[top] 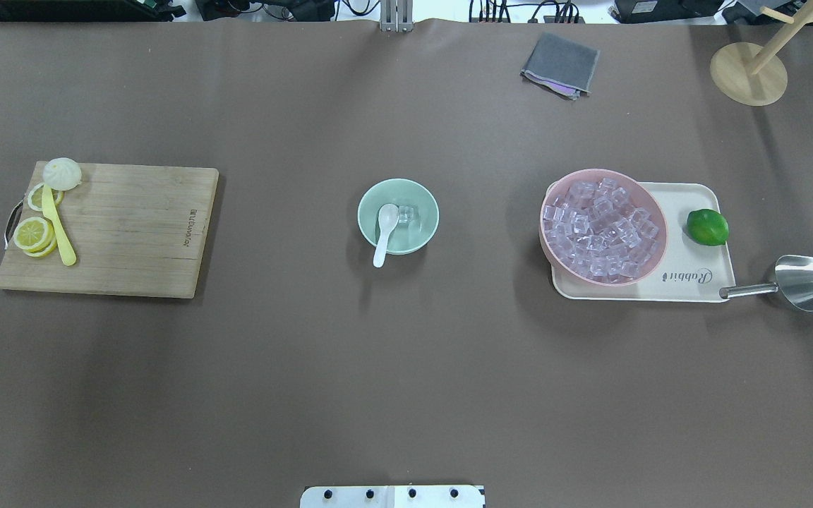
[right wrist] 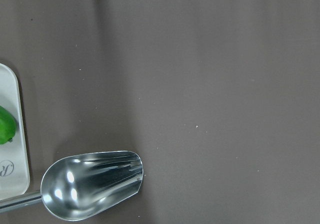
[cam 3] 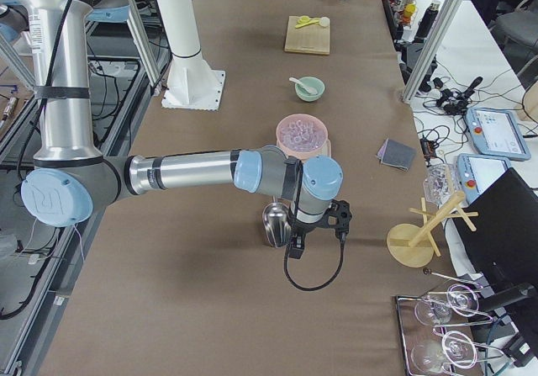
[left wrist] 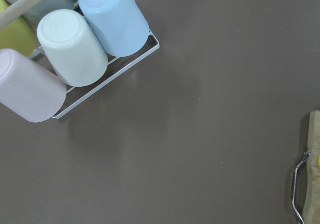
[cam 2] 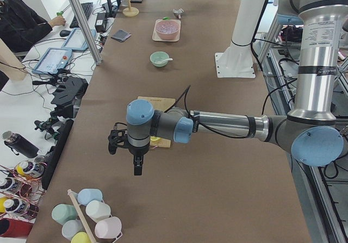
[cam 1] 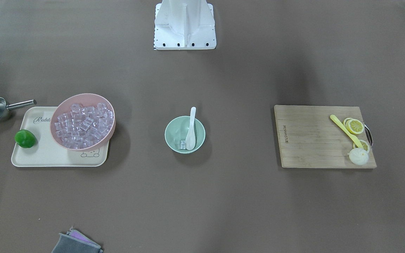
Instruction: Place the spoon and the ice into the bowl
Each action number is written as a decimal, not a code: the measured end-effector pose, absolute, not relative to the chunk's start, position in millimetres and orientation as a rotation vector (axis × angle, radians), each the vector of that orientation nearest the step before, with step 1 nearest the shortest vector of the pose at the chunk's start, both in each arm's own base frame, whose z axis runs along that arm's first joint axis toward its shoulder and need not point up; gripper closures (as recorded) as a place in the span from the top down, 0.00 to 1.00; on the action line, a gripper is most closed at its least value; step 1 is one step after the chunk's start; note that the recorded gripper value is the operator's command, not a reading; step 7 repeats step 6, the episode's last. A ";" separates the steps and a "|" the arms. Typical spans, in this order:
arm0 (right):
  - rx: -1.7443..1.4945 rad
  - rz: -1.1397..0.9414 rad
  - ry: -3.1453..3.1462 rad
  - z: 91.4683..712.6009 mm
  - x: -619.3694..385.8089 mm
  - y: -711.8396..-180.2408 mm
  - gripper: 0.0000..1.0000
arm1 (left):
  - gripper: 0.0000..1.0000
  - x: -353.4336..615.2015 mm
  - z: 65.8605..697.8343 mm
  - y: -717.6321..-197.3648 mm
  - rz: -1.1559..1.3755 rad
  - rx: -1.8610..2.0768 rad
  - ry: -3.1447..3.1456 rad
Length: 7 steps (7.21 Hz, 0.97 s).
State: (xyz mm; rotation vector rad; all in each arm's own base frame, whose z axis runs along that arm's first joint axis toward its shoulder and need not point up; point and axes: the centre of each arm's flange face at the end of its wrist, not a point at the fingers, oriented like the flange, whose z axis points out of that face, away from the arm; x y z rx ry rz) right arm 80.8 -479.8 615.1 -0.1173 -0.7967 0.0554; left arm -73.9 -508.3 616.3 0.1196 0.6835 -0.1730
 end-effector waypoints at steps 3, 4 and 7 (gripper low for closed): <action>-0.104 0.049 -0.797 615.3 80.5 -484.1 1.00 | 0.98 -73.9 617.6 -508.3 -0.174 0.117 0.683; -0.095 0.046 -0.797 620.3 80.5 -486.2 1.00 | 0.98 -73.9 618.2 -508.6 -0.174 0.116 0.682; -0.065 0.032 -0.796 632.0 80.7 -490.8 1.00 | 0.98 -73.9 619.1 -508.5 -0.175 0.115 0.682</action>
